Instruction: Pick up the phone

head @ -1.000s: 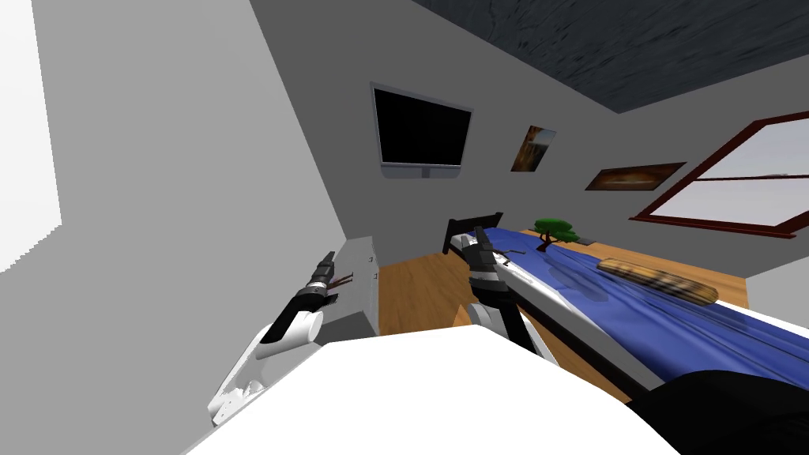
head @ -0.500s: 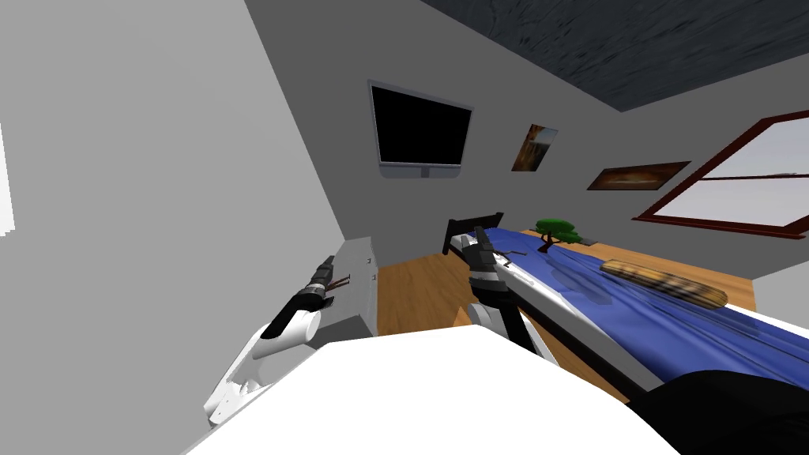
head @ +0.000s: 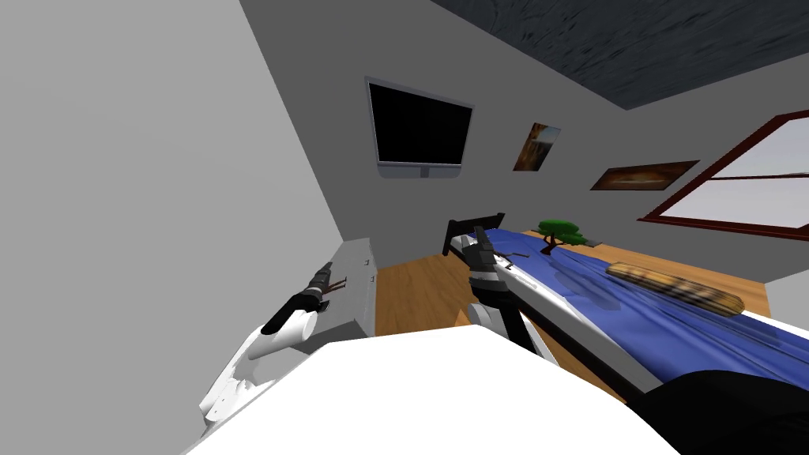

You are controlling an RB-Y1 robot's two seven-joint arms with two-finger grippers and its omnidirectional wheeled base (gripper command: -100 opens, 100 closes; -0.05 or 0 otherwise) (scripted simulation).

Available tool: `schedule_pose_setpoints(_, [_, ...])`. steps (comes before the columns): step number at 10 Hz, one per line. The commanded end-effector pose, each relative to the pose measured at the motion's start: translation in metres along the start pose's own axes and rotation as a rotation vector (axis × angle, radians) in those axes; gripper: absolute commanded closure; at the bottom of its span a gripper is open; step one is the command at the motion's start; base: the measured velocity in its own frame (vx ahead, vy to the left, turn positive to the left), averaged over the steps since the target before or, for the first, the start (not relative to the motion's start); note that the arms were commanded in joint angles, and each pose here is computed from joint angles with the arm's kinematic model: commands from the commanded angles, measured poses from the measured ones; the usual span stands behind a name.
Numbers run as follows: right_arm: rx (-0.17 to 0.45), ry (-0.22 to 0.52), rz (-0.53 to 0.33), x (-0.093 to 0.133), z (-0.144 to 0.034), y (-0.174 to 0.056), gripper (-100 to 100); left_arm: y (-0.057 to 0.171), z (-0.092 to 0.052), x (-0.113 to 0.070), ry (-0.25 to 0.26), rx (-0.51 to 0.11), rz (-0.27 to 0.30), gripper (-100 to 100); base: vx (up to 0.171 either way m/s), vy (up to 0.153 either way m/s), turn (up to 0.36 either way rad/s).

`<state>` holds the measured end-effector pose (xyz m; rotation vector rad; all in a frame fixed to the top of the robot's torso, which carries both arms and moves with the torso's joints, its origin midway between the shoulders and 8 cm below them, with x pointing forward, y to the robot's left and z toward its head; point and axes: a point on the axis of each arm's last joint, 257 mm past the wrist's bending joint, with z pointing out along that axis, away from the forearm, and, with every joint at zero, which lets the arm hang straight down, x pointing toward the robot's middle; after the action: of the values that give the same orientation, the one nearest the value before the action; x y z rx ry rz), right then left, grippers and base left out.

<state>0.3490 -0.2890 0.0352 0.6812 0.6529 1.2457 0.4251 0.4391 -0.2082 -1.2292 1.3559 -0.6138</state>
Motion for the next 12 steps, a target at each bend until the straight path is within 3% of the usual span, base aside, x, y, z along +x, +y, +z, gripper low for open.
schedule_pose_setpoints(1, [0.000,0.000,0.000,0.000,0.000,0.000,0,0.023,0.003,-0.009,-0.003,-0.069,0.009,-100,0.047,-0.024,0.016])
schedule_pose_setpoints(3, [0.000,0.000,0.000,0.000,0.000,0.000,0,0.032,0.003,-0.007,0.005,-0.105,0.009,-100,0.040,-0.018,0.007])
schedule_pose_setpoints(6, [0.000,0.000,0.000,0.000,0.000,0.000,0,0.075,0.004,-0.023,-0.001,-0.236,0.020,-100,0.057,-0.030,0.024])
schedule_pose_setpoints(8, [0.000,0.000,0.000,0.000,0.000,0.000,0,0.086,0.001,-0.021,0.009,-0.279,0.019,-100,0.056,-0.025,0.006])
schedule_pose_setpoints(9, [0.000,0.000,0.000,0.000,0.000,0.000,0,0.105,0.000,-0.029,0.005,-0.334,0.022,-100,0.066,-0.011,0.024])
schedule_pose_setpoints(12, [0.000,0.000,0.000,0.000,0.000,0.000,0,0.134,-0.007,-0.034,0.013,-0.432,0.021,-100,0.076,-0.014,0.027])
